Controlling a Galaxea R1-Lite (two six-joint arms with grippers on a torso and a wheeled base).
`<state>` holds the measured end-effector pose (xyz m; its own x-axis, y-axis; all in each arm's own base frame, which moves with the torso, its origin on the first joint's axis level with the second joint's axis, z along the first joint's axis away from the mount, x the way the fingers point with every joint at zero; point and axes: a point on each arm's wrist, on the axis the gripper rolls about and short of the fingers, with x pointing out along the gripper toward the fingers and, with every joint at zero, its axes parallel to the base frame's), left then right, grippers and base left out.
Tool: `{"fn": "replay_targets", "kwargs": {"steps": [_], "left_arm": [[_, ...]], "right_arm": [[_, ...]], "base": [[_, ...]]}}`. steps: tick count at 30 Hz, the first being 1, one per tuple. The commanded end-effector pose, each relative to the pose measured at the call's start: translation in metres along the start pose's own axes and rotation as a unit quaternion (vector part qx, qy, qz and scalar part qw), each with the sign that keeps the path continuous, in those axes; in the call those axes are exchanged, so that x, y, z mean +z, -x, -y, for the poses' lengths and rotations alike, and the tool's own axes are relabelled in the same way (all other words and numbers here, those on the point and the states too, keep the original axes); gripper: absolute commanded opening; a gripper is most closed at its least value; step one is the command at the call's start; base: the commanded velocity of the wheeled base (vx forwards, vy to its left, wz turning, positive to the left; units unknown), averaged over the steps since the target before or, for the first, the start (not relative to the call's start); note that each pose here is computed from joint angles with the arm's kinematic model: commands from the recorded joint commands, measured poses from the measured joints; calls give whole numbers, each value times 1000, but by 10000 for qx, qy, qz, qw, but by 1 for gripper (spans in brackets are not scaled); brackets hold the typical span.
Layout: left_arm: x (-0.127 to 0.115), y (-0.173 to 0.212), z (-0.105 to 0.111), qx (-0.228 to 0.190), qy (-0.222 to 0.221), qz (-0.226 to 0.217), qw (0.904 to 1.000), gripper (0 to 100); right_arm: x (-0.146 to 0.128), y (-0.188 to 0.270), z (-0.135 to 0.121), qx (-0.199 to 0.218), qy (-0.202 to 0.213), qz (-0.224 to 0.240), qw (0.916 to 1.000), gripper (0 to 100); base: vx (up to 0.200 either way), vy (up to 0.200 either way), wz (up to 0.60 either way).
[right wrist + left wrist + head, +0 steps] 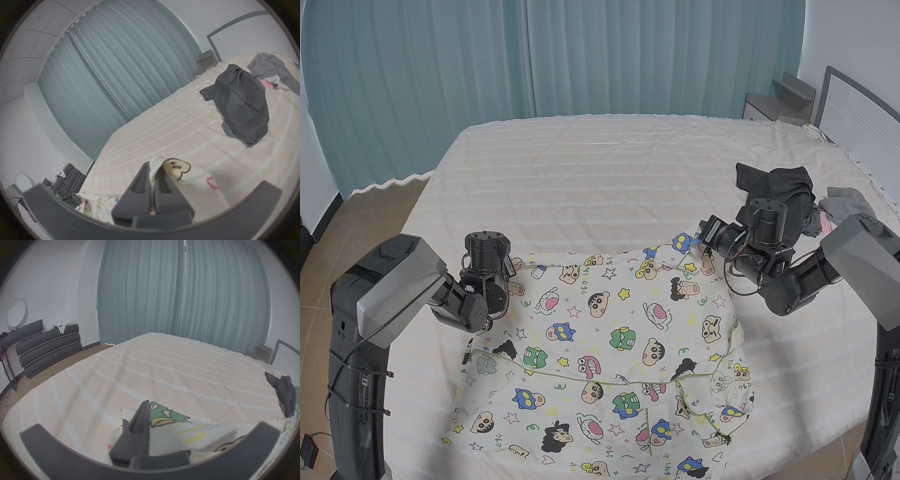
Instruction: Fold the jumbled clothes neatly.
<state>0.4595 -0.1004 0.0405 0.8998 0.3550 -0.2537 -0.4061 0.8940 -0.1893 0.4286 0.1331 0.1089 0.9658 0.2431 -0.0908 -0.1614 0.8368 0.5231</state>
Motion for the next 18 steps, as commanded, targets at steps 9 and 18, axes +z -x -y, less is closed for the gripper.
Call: {"fn": "replay_targets", "kwargs": {"steps": [9,18], "left_arm": [[-41,-50,-18,339,-21,-88,9994,0],[-29,-62,-20,374,127,106,9992,100]], "right_arm": [[-23,-38,23,-421,-187,-325,9984,100],[-19,-35,33,-683,-856,-442,9930,100]], "base": [[0,0,0],[0,0,0]]}}
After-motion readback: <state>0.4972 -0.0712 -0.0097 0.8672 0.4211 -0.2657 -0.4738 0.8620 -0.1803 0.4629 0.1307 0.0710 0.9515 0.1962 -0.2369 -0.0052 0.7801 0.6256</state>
